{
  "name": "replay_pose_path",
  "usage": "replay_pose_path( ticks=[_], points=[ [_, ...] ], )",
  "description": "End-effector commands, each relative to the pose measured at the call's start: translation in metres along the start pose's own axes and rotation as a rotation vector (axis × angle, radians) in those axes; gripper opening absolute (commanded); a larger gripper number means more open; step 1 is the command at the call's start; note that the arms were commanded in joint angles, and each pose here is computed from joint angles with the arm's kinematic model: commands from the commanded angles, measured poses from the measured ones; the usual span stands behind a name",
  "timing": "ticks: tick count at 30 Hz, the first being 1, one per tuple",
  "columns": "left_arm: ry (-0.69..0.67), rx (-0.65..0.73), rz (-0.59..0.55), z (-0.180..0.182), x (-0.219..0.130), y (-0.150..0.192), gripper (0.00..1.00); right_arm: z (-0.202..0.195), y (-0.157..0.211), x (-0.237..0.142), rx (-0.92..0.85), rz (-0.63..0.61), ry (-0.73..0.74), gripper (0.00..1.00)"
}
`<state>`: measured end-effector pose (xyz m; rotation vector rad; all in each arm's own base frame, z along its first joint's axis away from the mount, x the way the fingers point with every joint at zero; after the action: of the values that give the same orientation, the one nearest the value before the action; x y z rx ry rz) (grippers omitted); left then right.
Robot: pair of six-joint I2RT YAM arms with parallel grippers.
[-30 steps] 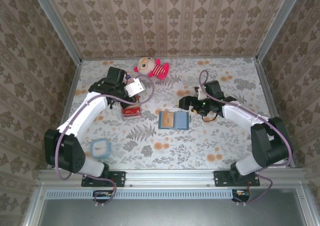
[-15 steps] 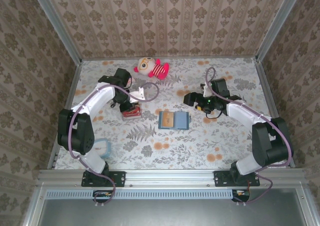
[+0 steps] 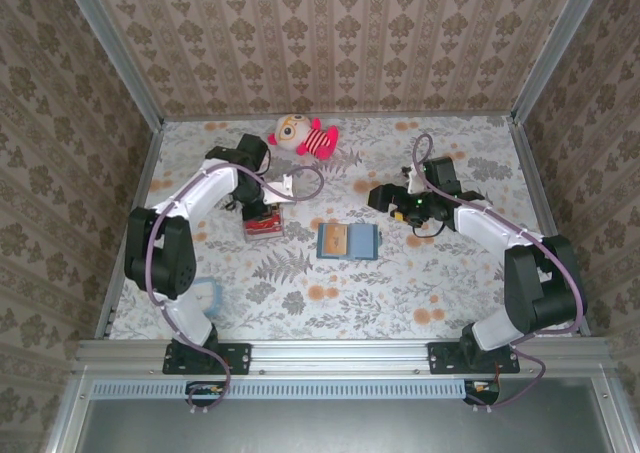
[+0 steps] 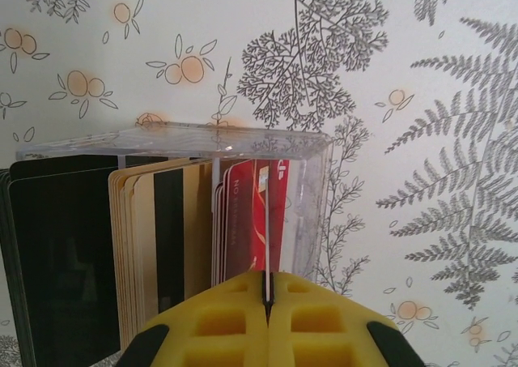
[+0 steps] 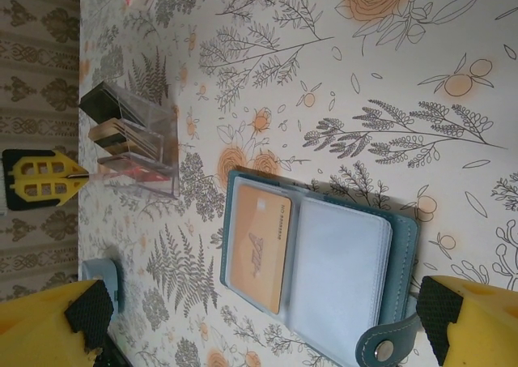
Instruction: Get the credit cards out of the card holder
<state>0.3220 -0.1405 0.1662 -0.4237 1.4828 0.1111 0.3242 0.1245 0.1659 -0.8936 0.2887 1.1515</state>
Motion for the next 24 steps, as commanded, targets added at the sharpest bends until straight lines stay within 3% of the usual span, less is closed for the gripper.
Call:
replay_pose_path(
  ticks=[1, 4, 6, 9, 17, 24],
  points=[
    [0.026, 0.040, 0.046, 0.001, 0.003, 0.001, 0.00, -0.003, 0.001, 0.002, 0.014, 0.001, -0.016, 1.00],
    [0.024, 0.037, 0.040, 0.002, 0.006, -0.001, 0.10, -0.004, 0.001, 0.003, 0.017, 0.001, -0.020, 1.00],
    [-0.009, 0.024, 0.021, 0.008, 0.005, -0.003, 0.29, -0.004, 0.001, 0.003, 0.019, 0.001, -0.023, 1.00],
    [-0.074, 0.006, -0.015, 0.015, 0.000, -0.006, 0.42, -0.003, 0.000, 0.003, 0.017, 0.000, -0.026, 1.00],
    [-0.223, -0.127, -0.200, 0.027, -0.041, -0.020, 0.50, -0.008, 0.000, -0.002, 0.001, -0.004, 0.036, 1.00],
    [-0.348, -0.440, -0.475, 0.026, -0.079, -0.027, 0.62, 0.008, 0.004, -0.006, -0.091, 0.005, 0.124, 1.00]
  ],
)
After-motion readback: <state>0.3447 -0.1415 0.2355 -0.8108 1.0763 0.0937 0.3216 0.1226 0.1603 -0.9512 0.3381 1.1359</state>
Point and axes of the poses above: each hand's point on the last joint's axis, 136 mm out from that joint toward the fingers, its own x axis out along the fingers, its own z axis along the line the jaws close on, y = z × x, the point moved 7 cm from there along -x, back along the fingers, and after that the axes turned 11 degrees about -x, right-handed, at the moved point
